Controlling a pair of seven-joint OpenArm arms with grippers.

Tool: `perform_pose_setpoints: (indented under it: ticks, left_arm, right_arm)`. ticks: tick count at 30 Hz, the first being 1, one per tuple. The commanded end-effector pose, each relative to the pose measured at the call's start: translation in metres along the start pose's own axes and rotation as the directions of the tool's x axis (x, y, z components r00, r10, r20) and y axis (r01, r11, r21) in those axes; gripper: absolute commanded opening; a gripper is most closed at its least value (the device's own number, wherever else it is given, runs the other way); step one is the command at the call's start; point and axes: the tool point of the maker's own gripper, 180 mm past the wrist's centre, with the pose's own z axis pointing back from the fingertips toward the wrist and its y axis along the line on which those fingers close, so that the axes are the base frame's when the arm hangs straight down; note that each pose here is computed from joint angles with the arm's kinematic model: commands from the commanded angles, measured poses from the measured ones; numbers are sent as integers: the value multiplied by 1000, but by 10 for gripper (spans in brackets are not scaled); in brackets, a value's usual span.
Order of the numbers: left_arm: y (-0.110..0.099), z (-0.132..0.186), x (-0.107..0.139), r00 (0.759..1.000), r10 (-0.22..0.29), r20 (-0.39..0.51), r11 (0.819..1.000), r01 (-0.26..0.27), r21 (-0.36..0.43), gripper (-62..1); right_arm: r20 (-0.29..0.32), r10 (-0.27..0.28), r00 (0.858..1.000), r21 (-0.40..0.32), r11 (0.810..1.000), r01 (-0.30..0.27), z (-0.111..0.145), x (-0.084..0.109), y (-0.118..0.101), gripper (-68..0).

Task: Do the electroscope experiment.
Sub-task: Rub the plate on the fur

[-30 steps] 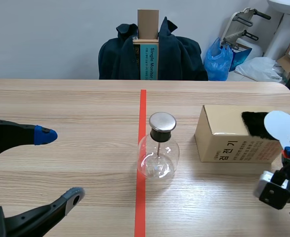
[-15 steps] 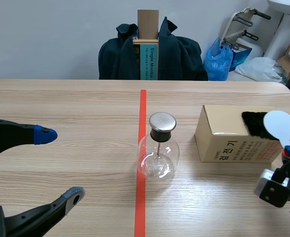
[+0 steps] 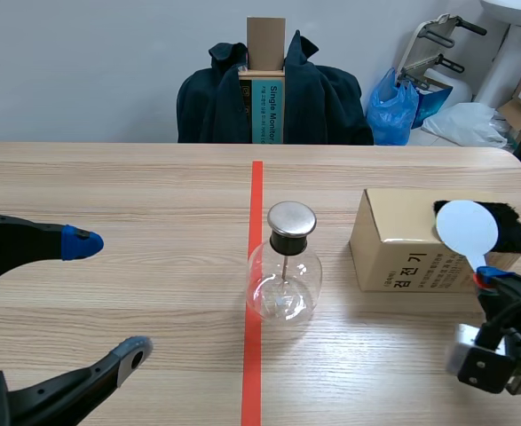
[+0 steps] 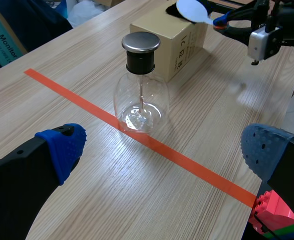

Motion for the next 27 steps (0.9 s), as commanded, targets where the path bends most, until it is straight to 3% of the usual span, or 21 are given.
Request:
perform_pose_setpoints:
  ticks: [1, 2, 3, 6, 7, 8, 11, 12, 15, 16, 20, 21, 25, 27]
  left_arm:
    - [1, -1, 7, 999, 5, 33, 1000, -5, 4, 14]
    - [1, -1, 7, 999, 5, 33, 1000, -5, 4, 14]
    - [1, -1, 7, 999, 5, 33, 1000, -5, 4, 14]
    - [1, -1, 7, 999, 5, 33, 1000, -5, 4, 14]
    - [1, -1, 7, 999, 5, 33, 1000, -5, 4, 14]
    - [1, -1, 7, 999, 5, 33, 1000, -5, 4, 14]
    - [1, -1, 7, 999, 5, 33, 1000, -5, 4, 14]
    - [1, -1, 7, 999, 5, 33, 1000, -5, 4, 14]
    - [1, -1, 7, 999, 5, 33, 1000, -5, 4, 14]
    - [1, -1, 7, 999, 5, 33, 1000, -5, 4, 14]
    - [1, -1, 7, 999, 5, 33, 1000, -5, 4, 14]
    - [1, -1, 7, 999, 5, 33, 1000, -5, 4, 14]
    - [1, -1, 7, 999, 5, 33, 1000, -5, 4, 14]
    - [1, -1, 7, 999, 5, 33, 1000, -5, 4, 14]
  right_arm:
    - [-133, -5, 991, -6, 1000, 4, 0, -24, -3, -667]
    - [-173, -4, 985, -3, 1000, 3, 1, -31, -2, -667]
    - [-174, 0, 985, -2, 1000, -1, 2, -32, -3, -667]
    - [5, 14, 1000, -1, 1000, -14, -2, -3, -4, -667]
    - [29, 13, 1000, -2, 1000, -13, -2, 2, -4, -667]
    - [12, 10, 1000, -3, 1000, -10, -2, 0, -4, -667]
    - [-159, 2, 987, -1, 1000, -2, 1, -29, -2, -667]
    - [-164, 4, 987, 0, 1000, -4, 1, -30, -3, -667]
    - [-23, 10, 1000, -2, 1000, -10, -2, -7, -4, -667]
    - [-1, 10, 1000, -2, 1000, -10, -2, -3, -4, -667]
    - [-129, 3, 992, -4, 1000, -4, 0, -25, -4, -667]
    - [-131, 3, 991, -4, 1000, -4, 0, -25, -4, -667]
    - [-39, 5, 999, -3, 1000, -5, -2, -8, -4, -667]
    - [-35, 5, 999, -3, 1000, -5, -2, -8, -3, -667]
